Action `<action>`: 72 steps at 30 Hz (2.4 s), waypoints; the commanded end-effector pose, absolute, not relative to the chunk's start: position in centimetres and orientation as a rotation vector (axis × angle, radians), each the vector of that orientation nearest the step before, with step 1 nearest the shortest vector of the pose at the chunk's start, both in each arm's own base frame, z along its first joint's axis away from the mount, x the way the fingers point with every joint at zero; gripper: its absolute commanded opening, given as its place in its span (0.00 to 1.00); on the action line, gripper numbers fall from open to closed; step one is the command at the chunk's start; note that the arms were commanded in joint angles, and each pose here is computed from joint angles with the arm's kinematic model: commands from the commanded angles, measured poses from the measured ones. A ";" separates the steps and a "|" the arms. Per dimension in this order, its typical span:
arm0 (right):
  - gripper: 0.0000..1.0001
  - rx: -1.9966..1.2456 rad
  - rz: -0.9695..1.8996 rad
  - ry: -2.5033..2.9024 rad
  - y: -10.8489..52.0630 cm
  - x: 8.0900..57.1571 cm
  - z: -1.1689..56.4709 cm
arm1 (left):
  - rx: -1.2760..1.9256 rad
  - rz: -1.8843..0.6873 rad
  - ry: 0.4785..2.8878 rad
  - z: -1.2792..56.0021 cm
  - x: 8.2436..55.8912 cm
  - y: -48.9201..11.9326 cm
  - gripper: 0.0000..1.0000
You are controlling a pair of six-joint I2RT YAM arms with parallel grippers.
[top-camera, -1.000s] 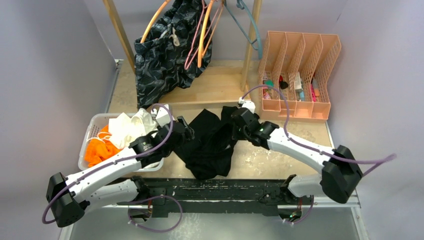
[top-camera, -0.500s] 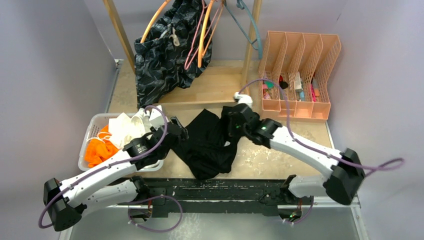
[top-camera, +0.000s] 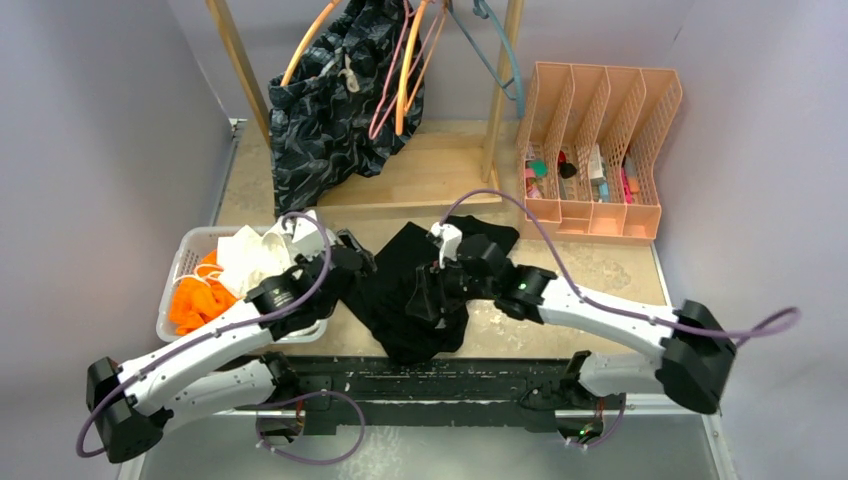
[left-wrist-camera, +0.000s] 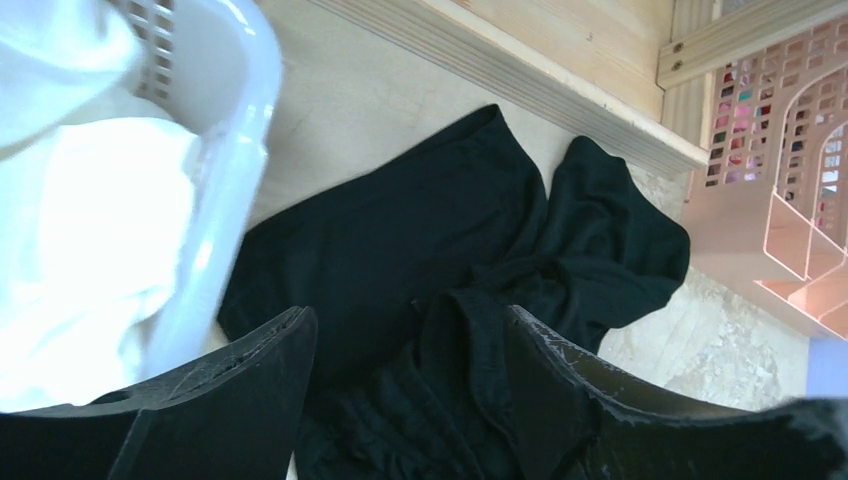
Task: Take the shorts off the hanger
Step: Pick up the shorts at the center of the board.
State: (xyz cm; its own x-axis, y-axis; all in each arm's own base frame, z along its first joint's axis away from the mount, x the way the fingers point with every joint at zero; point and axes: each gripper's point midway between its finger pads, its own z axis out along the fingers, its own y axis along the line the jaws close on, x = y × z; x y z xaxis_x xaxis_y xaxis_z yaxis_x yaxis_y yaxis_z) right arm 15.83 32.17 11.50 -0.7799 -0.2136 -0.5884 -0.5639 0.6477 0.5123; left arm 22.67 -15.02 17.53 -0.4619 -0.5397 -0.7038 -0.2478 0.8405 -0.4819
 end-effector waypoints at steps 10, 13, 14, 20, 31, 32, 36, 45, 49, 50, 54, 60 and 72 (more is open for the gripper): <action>0.79 0.242 0.354 2.345 19.2 20.2 12.0 | -0.360 -0.580 2.207 16.3 26.9 -26.5 0.78; 0.84 0.381 0.283 2.367 17.5 19.5 11.0 | -0.255 -0.556 2.266 15.0 27.4 -28.3 0.84; 0.85 0.445 0.244 2.368 16.8 19.3 10.7 | -0.212 -0.554 2.283 14.7 27.5 -28.9 0.85; 0.92 0.625 0.071 2.314 13.7 19.3 10.3 | 0.038 -0.518 2.437 10.0 27.3 -31.7 0.85; 0.97 0.624 0.230 2.200 13.8 20.1 12.5 | 0.296 -0.425 2.725 1.1 23.5 -32.3 0.85; 0.96 0.627 0.253 2.196 13.9 20.0 12.4 | 0.316 -0.390 2.746 0.2 22.9 -32.1 0.85; 0.96 0.641 0.293 2.173 13.5 19.8 12.5 | 0.315 -0.227 2.835 -3.0 20.8 -30.2 0.86; 0.94 0.776 0.244 2.080 10.8 19.6 13.6 | 0.336 0.141 2.821 -5.5 19.6 -26.4 0.65; 0.93 0.790 0.233 2.051 10.4 19.8 14.2 | 0.408 0.183 2.835 -5.0 19.5 -26.9 0.52; 0.93 0.800 0.227 2.046 10.2 19.8 14.4 | 0.414 0.179 2.814 -4.4 19.8 -27.3 0.48; 0.92 0.805 0.225 2.033 10.1 19.9 15.5 | 0.366 0.222 2.708 -1.9 21.9 -27.2 0.09; 0.92 0.783 0.220 2.033 10.1 20.0 16.0 | 0.295 0.035 2.530 6.5 24.8 -29.9 0.00; 0.93 0.669 0.229 2.069 12.2 21.0 16.2 | 0.121 -0.152 2.216 21.4 27.0 -28.1 0.00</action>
